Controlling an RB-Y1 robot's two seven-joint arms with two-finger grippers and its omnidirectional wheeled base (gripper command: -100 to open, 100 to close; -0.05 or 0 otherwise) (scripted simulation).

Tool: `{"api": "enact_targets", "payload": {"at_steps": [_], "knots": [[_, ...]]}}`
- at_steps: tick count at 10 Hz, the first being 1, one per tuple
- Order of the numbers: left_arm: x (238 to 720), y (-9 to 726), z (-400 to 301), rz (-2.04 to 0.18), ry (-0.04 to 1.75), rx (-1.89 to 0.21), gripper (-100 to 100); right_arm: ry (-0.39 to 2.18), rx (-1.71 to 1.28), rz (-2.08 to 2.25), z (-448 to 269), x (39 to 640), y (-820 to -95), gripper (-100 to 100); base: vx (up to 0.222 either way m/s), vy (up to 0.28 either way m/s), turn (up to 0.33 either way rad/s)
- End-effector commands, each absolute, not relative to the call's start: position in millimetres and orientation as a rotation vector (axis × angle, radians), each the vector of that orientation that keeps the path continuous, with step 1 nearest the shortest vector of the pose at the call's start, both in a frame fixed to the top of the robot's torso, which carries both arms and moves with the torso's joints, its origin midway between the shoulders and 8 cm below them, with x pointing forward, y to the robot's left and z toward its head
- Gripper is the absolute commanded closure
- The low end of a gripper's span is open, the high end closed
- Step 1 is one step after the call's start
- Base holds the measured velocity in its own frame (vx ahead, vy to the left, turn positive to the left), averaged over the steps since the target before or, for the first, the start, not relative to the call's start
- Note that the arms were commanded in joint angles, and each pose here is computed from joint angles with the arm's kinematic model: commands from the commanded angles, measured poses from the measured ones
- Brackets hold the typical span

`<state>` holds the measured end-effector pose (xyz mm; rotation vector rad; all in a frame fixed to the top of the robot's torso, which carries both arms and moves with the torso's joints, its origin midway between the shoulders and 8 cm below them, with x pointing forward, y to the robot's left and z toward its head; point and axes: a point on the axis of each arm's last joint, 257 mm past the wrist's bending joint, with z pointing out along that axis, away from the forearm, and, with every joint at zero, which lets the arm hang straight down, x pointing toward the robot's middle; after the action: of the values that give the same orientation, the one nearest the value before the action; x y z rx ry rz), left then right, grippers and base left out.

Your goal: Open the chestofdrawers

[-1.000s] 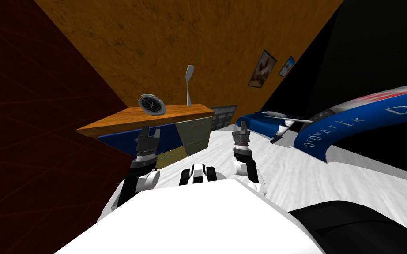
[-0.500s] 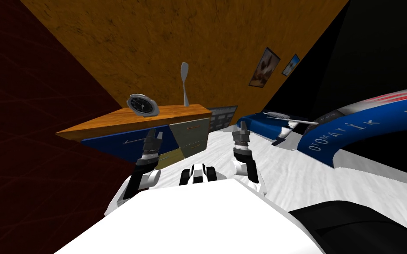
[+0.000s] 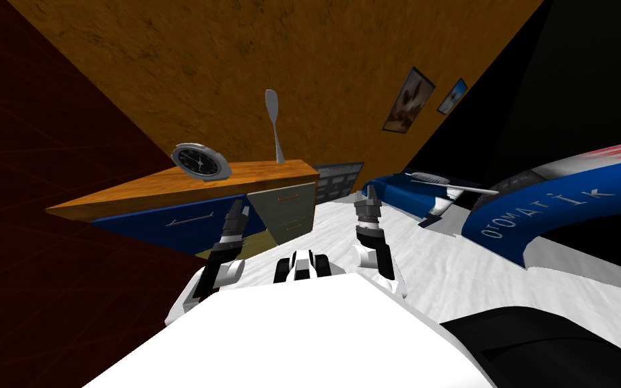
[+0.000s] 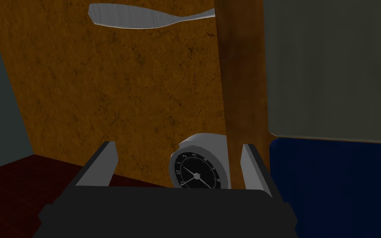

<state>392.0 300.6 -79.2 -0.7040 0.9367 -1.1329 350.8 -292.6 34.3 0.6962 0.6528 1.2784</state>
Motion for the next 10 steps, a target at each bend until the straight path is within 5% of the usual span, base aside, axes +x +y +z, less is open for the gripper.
{"api": "enact_targets", "payload": {"at_steps": [1,10], "knots": [[398.8,306.4,-97.7,-1.108,0.965,-0.732,-100,0.653,0.696,1.278,34.3,350.8,-292.6,0,0.056,-0.088,0.028],[416.8,338.5,-189.2,-1.006,1.02,-0.964,-100,0.653,0.696,1.278,34.3,350.8,-292.6,0,0.094,-0.143,0.047]]}}
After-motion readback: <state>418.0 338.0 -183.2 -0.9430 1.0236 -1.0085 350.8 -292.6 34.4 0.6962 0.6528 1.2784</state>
